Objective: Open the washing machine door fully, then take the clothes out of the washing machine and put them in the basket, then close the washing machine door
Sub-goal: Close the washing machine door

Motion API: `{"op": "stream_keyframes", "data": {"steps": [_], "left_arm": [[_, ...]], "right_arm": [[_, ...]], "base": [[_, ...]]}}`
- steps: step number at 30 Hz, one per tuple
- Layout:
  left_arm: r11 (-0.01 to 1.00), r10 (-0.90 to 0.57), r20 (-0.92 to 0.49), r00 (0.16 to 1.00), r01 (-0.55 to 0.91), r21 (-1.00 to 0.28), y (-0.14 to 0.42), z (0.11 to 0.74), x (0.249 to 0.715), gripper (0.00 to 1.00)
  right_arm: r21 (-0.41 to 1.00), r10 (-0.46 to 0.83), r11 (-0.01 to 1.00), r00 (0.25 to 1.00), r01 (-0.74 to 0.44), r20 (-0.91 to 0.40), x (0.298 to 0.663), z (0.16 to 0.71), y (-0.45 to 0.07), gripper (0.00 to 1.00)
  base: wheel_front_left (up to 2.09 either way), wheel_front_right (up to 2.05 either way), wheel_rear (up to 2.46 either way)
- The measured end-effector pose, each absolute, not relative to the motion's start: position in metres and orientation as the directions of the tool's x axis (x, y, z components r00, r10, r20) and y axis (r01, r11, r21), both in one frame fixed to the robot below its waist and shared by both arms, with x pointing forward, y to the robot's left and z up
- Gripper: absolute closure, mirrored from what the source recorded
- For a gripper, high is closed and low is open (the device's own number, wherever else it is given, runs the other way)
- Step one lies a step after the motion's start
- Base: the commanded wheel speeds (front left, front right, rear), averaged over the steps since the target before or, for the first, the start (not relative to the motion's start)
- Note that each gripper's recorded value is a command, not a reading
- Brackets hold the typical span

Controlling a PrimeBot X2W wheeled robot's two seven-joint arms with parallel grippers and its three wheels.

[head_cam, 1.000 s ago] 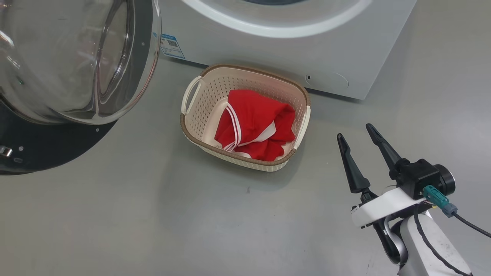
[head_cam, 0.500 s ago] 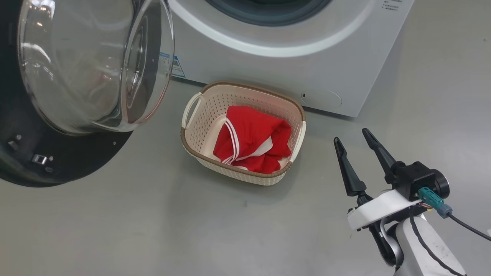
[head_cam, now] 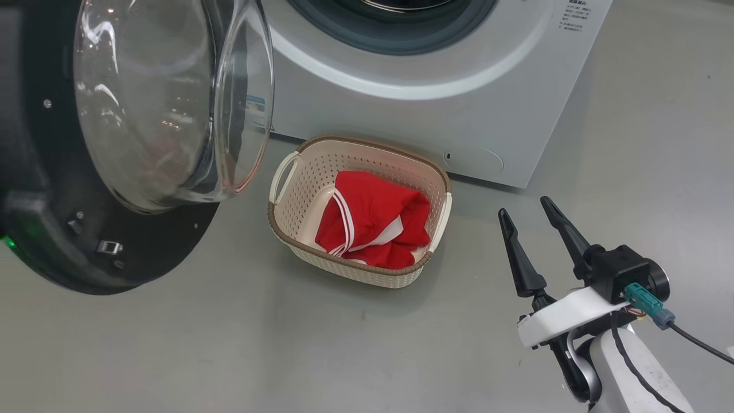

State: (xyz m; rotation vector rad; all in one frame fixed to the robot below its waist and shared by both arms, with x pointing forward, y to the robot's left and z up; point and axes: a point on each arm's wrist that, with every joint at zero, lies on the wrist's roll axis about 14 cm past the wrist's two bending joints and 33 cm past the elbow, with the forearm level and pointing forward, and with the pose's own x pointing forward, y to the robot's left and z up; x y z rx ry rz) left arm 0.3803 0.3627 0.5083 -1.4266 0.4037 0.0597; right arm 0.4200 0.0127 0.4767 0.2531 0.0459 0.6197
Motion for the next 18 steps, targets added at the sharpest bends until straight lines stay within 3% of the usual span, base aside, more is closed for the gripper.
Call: {"op": "stream_keyframes", "data": {"steps": [11, 18], "left_arm": [[0.164, -0.402, -0.26, 0.878, -0.211, -0.964, 0.306, 0.507, 0.379, 1.0], [0.161, -0.428, -0.219, 0.877, -0.164, -0.973, 0.296, 0.516, 0.378, 1.0]], "right_arm": [[0.247, 0.581, 0.783, 0.813, -0.57, 0.036, 0.416, 0.479, 0.013, 0.0], [0.247, 0.585, 0.78, 0.81, -0.575, 0.039, 0.414, 0.48, 0.015, 0.0]], "base": [[0.0, 0.0, 0.0], [0.0, 0.0, 0.0]]}}
